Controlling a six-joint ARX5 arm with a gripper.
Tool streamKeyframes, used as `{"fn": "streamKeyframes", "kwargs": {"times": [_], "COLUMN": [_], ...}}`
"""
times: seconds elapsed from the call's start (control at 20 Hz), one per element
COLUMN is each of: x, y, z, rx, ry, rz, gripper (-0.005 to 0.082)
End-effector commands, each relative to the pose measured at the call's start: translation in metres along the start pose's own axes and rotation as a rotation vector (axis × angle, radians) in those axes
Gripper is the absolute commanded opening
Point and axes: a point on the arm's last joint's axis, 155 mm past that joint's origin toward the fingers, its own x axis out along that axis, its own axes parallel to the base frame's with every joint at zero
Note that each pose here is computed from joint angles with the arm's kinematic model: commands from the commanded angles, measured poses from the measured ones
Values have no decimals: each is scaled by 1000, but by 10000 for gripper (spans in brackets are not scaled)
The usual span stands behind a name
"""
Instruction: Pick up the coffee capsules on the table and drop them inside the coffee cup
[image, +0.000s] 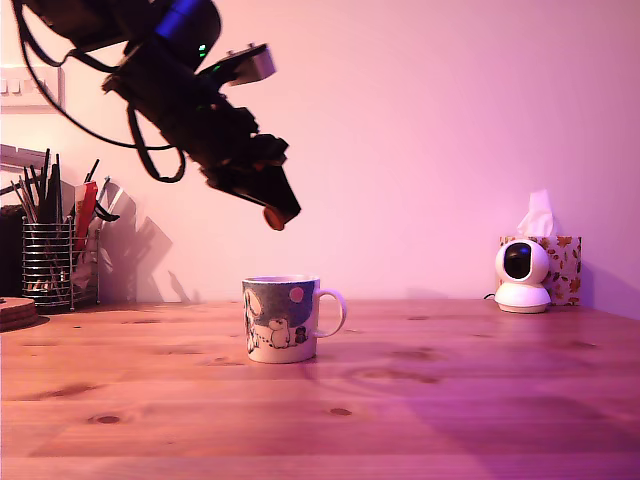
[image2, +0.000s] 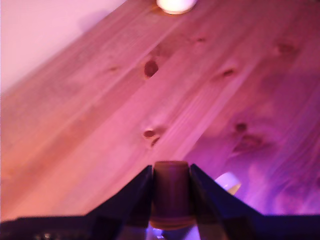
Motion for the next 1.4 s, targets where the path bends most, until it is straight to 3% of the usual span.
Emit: {"fn": "streamKeyframes", "kwargs": {"times": [0.0, 0.45, 0.95, 1.35], "x": [-3, 4, 22, 21], "y": [1, 2, 1, 0], "z": [8, -11, -45, -50], "rx": [-51, -196, -221, -227], "ry": [-24, 35, 124, 147], "rz": [-3, -7, -7, -8], "gripper": [163, 163, 163, 163]}}
